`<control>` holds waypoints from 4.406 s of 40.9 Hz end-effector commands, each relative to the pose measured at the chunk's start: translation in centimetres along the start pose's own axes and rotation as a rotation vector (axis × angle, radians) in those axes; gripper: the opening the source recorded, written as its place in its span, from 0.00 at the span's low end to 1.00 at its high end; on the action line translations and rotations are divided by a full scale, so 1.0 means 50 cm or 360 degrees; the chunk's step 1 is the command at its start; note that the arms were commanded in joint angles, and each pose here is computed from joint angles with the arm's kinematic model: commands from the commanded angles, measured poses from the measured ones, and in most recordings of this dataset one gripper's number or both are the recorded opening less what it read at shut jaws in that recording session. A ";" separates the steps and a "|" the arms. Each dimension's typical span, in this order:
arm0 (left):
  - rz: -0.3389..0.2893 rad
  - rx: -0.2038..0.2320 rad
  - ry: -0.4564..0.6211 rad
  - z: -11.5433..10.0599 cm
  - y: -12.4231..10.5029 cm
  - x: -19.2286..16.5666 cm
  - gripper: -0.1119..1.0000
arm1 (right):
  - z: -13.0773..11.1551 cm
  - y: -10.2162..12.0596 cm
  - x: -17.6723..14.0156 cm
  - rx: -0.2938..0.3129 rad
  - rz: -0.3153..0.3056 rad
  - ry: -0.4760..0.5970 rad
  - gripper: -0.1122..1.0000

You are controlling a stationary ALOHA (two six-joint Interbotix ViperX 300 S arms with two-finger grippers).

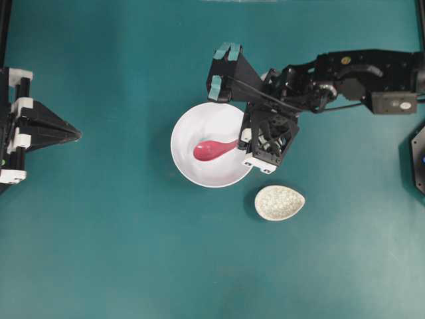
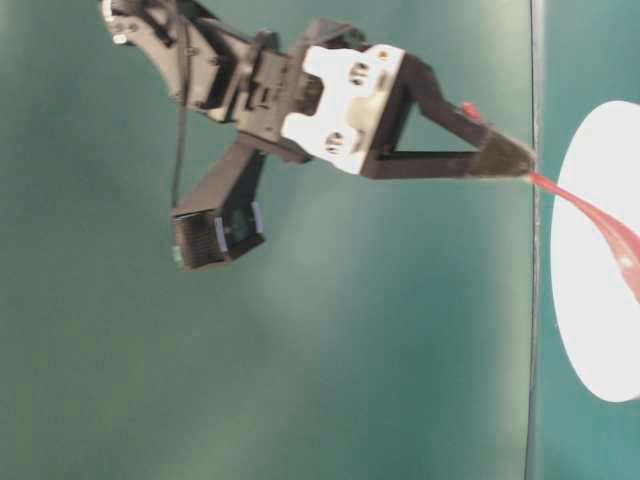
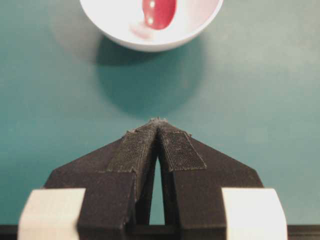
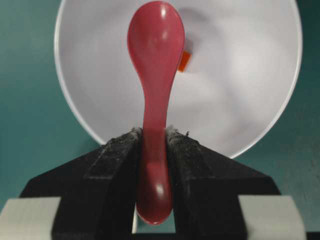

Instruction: Grip the spoon and scoop the red block from the bowl with right arm.

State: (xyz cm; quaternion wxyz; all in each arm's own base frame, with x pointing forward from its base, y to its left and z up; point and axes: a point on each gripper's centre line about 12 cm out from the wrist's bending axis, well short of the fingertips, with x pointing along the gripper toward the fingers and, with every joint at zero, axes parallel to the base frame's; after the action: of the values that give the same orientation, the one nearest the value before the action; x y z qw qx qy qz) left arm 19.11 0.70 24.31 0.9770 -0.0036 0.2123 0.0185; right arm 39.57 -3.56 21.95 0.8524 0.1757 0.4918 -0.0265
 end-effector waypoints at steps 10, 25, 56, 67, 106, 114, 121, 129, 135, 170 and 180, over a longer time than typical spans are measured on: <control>0.0005 -0.0005 -0.0044 0.023 0.001 -0.002 0.10 | 0.029 0.020 -0.080 0.0014 0.0044 0.0107 0.31; 0.0005 -0.0005 -0.0042 0.022 0.001 -0.002 0.10 | 0.016 0.009 -0.083 0.0073 0.0017 0.0205 0.31; 0.0005 -0.0005 -0.0054 0.025 0.001 -0.005 0.10 | 0.006 -0.010 -0.025 0.0061 -0.0031 0.0318 0.31; 0.0005 -0.0005 -0.0059 0.026 0.001 -0.005 0.10 | 0.015 -0.015 -0.006 0.0063 -0.0036 0.0309 0.31; 0.0005 -0.0007 -0.0063 0.026 0.001 -0.005 0.10 | 0.078 -0.029 0.025 0.0060 -0.0077 0.0086 0.31; 0.0005 -0.0007 -0.0063 0.026 0.001 -0.005 0.10 | 0.081 -0.026 0.016 0.0058 -0.0073 0.0067 0.31; 0.0005 -0.0007 -0.0066 0.027 0.001 -0.005 0.10 | 0.088 -0.023 0.002 0.0052 -0.0070 0.0021 0.31; 0.0005 -0.0009 -0.0068 0.028 0.001 -0.005 0.10 | 0.091 -0.020 -0.008 0.0049 -0.0066 -0.0004 0.31; 0.0005 -0.0009 -0.0066 0.027 0.001 -0.005 0.10 | 0.093 -0.018 -0.013 0.0049 -0.0063 -0.0016 0.31; 0.0005 -0.0009 -0.0068 0.028 0.001 -0.005 0.10 | 0.100 -0.016 -0.026 0.0054 -0.0051 -0.0143 0.31; 0.0005 -0.0009 -0.0066 0.027 0.001 -0.005 0.10 | 0.080 -0.012 -0.028 0.0066 -0.0040 -0.0144 0.31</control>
State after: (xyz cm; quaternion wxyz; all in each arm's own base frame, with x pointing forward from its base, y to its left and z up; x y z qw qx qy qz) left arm 19.07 0.70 24.42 0.9777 -0.0058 0.2093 0.0190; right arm 42.32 -5.92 22.75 0.8540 0.1858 0.4822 -0.0596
